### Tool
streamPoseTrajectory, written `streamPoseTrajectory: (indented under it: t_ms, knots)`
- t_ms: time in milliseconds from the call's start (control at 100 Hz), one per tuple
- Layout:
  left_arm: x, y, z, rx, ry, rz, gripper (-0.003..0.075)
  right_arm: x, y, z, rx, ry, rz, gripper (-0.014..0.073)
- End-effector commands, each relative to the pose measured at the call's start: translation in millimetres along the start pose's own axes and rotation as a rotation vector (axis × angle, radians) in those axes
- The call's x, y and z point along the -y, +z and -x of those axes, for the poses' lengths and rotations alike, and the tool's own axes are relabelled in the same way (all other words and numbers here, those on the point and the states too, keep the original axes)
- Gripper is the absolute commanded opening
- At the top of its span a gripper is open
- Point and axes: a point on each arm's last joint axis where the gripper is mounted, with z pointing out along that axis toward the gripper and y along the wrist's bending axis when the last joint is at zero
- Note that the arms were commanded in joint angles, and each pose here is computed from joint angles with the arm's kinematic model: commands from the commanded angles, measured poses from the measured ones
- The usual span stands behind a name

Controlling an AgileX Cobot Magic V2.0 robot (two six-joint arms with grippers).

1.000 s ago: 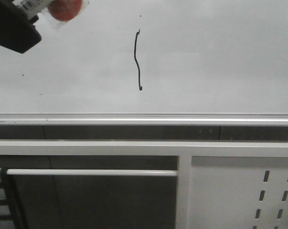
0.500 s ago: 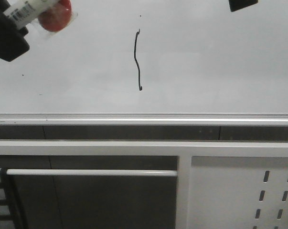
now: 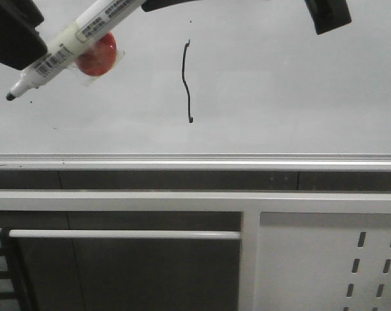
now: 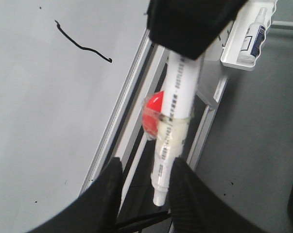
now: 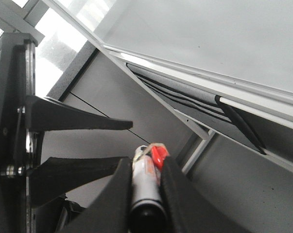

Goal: Write number 1 on whiteboard

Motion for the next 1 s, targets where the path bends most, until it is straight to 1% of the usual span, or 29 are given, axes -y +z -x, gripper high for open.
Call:
streamPoseTrajectory:
  t_ms: [0,180,320,460,890,990]
  knots:
    - [-8,-12,12,0.101,-0.007,0.040,0.0223,-7,-6,10,0.043,-0.009,0.019,-0.0052]
    - [-5,-3,10,0.036,0.000,0.022,0.0223,-8,-6,9,0.038,-0.007,0.025,-0.0052]
    - [-3,5,8,-0.023,0.008,0.006,0.0223,-12,-6,11,0.030,-0.005,0.050,-0.0052]
    - [-4,5,9,-0.018,0.026,0.023,0.0223,-17,-8,16,0.033,-0.014,0.074,-0.0052]
    - [-8,5,8,-0.023,0.062,0.059,0.0209,-19,-8,14,0.017,-0.015,0.088,-0.0052]
    - [-8,5,9,-0.019,0.066,0.063,0.0184,-19,-8,14,0.017,-0.015,0.088,-0.0052]
